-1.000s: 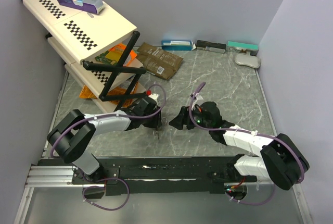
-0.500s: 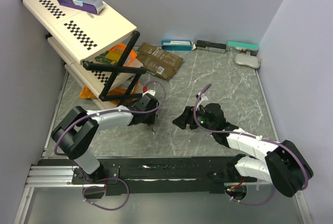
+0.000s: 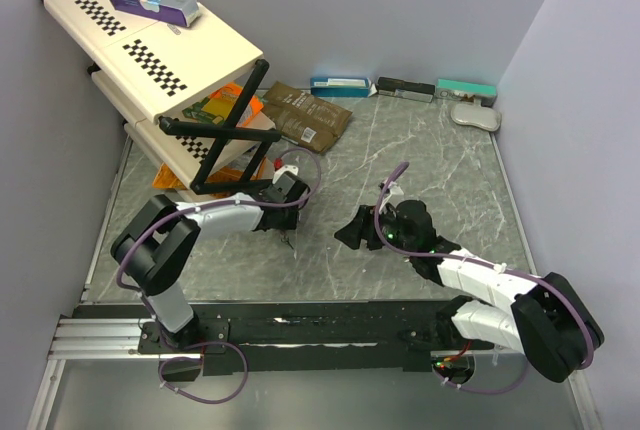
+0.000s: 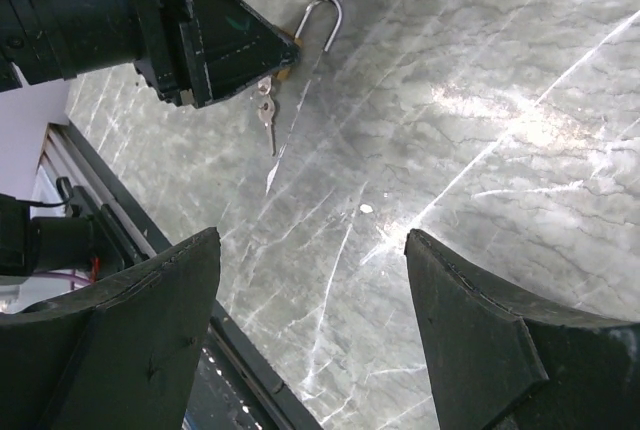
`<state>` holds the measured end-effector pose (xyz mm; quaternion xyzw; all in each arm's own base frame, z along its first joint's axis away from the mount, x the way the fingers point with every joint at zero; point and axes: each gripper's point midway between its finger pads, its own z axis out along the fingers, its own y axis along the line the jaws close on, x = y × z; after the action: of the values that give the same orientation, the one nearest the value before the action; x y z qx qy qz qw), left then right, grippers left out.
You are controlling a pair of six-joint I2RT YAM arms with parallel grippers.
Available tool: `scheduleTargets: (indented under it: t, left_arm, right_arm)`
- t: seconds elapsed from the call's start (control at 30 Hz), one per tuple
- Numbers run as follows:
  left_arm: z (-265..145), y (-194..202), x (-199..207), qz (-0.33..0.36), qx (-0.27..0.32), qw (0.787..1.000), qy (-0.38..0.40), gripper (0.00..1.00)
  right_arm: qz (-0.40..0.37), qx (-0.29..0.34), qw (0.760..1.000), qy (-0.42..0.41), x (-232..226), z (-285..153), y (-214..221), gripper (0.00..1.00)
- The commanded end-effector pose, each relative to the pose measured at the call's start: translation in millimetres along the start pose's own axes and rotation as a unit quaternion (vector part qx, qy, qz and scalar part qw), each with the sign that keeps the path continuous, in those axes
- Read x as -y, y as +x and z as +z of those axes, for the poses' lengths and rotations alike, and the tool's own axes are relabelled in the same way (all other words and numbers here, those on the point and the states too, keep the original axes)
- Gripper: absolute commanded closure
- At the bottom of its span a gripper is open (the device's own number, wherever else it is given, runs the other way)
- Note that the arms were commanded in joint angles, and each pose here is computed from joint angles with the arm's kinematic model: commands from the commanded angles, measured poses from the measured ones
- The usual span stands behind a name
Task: Unlock with the key
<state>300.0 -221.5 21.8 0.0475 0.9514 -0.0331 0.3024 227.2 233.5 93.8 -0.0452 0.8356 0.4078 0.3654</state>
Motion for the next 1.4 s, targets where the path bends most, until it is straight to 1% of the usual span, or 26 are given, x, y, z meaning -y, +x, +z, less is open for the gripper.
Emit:
scheduleTargets:
  t: [0.0,0.03,0.1,0.13,0.2,0.23,0.27,0.3,0.33,0.37,0.4,0.43,0.5,0.53,0.63,0.7,0.73,0.83,0.9,0.97,1.0,1.03,1.13,1.2,1.27,1.37]
  left_arm:
    - [9.5,34.9,-32.1,0.015,-0.051,0.997,-0.064,0.81]
    - [6.4,31.4,-31.3,0.014,-0.043,0.997,-0.061,0.73]
    - [4.5,26.6,-28.7,0.011,-0.034,0.998,-0.053,0.65]
    - [3.0,24.9,-27.8,0.012,-0.031,0.998,-0.049,0.56]
    - [2.1,22.3,-23.6,0.011,-0.024,0.999,-0.039,0.45]
    - [1.1,21.7,-22.9,0.014,-0.02,0.999,-0.037,0.36]
    - [0.5,20.8,-19.6,0.02,-0.016,0.999,-0.035,0.33]
    - [0.1,20.9,-17.8,0.027,-0.014,0.999,-0.034,0.3]
    - [-0.9,18.8,-14.8,0.038,-0.009,0.999,-0.033,0.24]
    - [-2.9,19.1,-10.4,0.047,-0.005,0.998,-0.034,0.21]
    - [-3.9,18.3,-7.3,0.051,-0.003,0.998,-0.031,0.2]
    - [-5.0,16.4,-2.6,0.055,0.001,0.998,-0.027,0.16]
    - [-6.7,14.1,7.7,0.055,0.005,0.998,-0.011,0.14]
    - [-9.0,10.0,12.3,0.052,0.01,0.999,-0.001,0.12]
    - [-16.3,1.4,25.9,0.045,0.023,0.998,0.029,0.09]
    - [-21.1,-3.3,32.2,0.048,0.031,0.997,0.042,0.08]
    - [-26.6,-8.4,36.7,0.046,0.041,0.997,0.054,0.05]
    - [-38.9,-18.2,42.3,0.047,0.057,0.995,0.071,0.04]
    - [-47.2,-24.4,44.5,0.047,0.068,0.993,0.082,0.03]
    - [-52.0,-27.2,46.9,0.047,0.074,0.992,0.092,0.03]
    - [-57.3,-30.8,48.4,0.048,0.08,0.991,0.1,0.03]
    - [-59.7,-31.7,49.9,0.048,0.082,0.99,0.106,0.03]
    - [-72.4,-39.9,59.3,0.052,0.091,0.985,0.136,0.03]
    - [-84.6,-47.6,66.1,0.057,0.102,0.98,0.159,0.03]
    - [-92.9,-52.0,69.7,0.066,0.11,0.976,0.174,0.03]
    - [-108.2,-56.9,69.6,0.064,0.122,0.972,0.19,0.03]
  right_arm:
    - [-0.003,0.022,1.0,-0.001,-2.0,-2.3,-11.0,0.19]
    - [-0.004,0.023,1.0,0.0,-1.7,-2.7,-11.3,0.19]
    - [-0.005,0.023,1.0,0.004,-0.4,-3.8,-11.3,0.19]
    - [-0.006,0.024,1.0,0.005,-0.9,-4.3,-11.9,0.18]
    - [-0.006,0.025,1.0,0.014,2.1,-6.2,-13.6,0.18]
    - [-0.008,0.027,1.0,0.015,0.5,-6.6,-15.8,0.18]
    - [-0.012,0.027,0.999,0.019,0.9,-7.2,-17.1,0.18]
    - [-0.009,0.013,0.999,0.042,8.5,-10.0,-12.2,0.18]
    - [-0.014,0.017,0.999,0.048,5.1,-11.3,-20.1,0.18]
    - [-0.021,0.012,0.998,0.064,9.9,-13.7,-19.9,0.19]
    - [-0.026,0.021,0.996,0.082,13.1,-17.6,-26.0,0.19]
    - [-0.027,0.012,0.994,0.103,17.2,-22.6,-26.2,0.19]
    - [-0.04,0.018,0.992,0.121,18.7,-31.2,-32.6,0.18]
    - [-0.04,0.019,0.988,0.147,25.7,-37.3,-34.2,0.18]
    - [-0.039,0.032,0.982,0.182,37.3,-50.2,-41.2,0.18]
    - [-0.026,0.024,0.979,0.202,49.6,-57.6,-38.2,0.18]
    - [-0.011,0.028,0.975,0.22,62.6,-62.7,-40.2,0.18]
    - [0.029,0.021,0.968,0.248,84.1,-72.7,-37.0,0.18]
    - [0.043,0.012,0.96,0.277,95.8,-80.4,-32.3,0.18]
    - [0.051,0.016,0.949,0.31,106.9,-89.2,-35.5,0.18]
    - [0.058,0.001,0.944,0.325,111.8,-94.6,-27.7,0.18]
    - [0.062,0.001,0.941,0.333,112.7,-97.7,-28.3,0.18]
    - [0.084,-0.007,0.92,0.382,128.4,-112.8,-20.3,0.18]
    - [0.095,-0.014,0.909,0.407,138.1,-119.8,-12.9,0.21]
    - [0.11,-0.018,0.907,0.407,139.5,-118.9,-9.6,0.25]
    - [0.122,-0.014,0.895,0.428,145.3,-124.1,-7.9,0.27]
